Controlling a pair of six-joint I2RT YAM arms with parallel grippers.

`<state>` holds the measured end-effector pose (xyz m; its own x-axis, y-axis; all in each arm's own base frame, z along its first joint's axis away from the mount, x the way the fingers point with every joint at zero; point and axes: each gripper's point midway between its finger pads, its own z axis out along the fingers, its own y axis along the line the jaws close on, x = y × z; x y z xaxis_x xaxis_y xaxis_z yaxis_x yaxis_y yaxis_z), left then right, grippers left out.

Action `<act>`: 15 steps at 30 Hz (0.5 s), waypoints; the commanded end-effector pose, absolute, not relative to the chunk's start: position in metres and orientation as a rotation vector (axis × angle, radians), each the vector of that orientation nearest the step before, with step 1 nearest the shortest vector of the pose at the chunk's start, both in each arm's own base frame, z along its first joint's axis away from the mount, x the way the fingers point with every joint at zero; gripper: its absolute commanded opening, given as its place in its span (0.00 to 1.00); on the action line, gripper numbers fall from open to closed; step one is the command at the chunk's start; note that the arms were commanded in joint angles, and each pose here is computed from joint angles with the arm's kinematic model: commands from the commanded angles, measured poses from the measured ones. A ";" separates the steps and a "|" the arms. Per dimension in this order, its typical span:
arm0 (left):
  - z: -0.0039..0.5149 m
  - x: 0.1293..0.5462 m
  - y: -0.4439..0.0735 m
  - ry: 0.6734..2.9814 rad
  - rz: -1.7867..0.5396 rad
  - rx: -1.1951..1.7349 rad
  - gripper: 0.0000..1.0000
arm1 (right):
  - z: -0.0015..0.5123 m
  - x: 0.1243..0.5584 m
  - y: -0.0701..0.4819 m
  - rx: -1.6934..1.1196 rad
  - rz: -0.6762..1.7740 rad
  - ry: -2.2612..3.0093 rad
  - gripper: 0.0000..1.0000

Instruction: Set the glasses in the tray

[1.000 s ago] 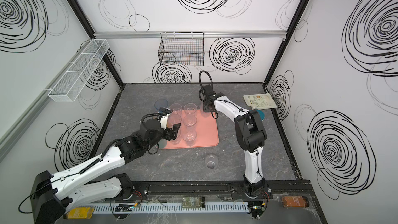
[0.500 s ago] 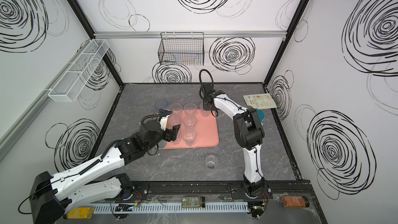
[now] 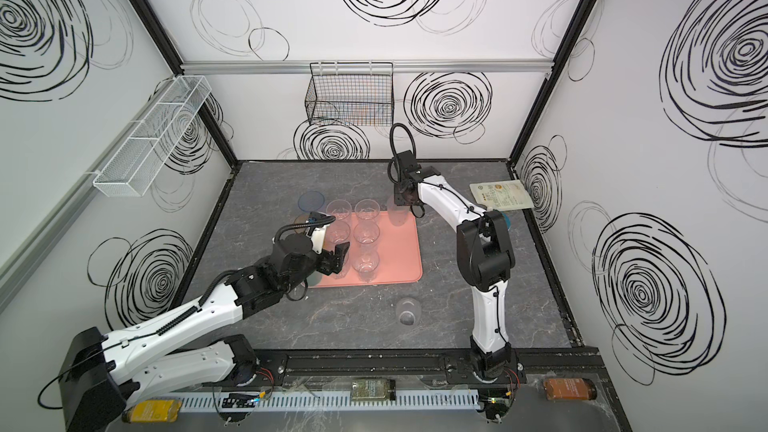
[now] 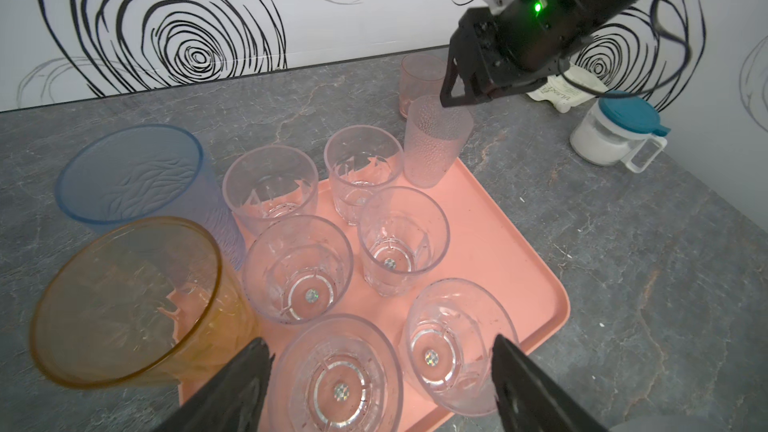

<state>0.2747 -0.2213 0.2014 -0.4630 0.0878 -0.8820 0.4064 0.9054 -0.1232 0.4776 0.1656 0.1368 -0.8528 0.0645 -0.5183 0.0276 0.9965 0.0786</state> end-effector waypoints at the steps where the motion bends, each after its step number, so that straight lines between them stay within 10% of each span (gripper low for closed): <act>1: 0.221 0.274 -0.245 1.931 -0.422 0.411 0.87 | 0.191 0.483 0.137 0.177 0.148 2.486 0.47; 15: 0.209 0.234 -0.278 1.811 -0.415 0.625 0.91 | 0.160 0.529 0.122 0.381 0.441 2.417 0.58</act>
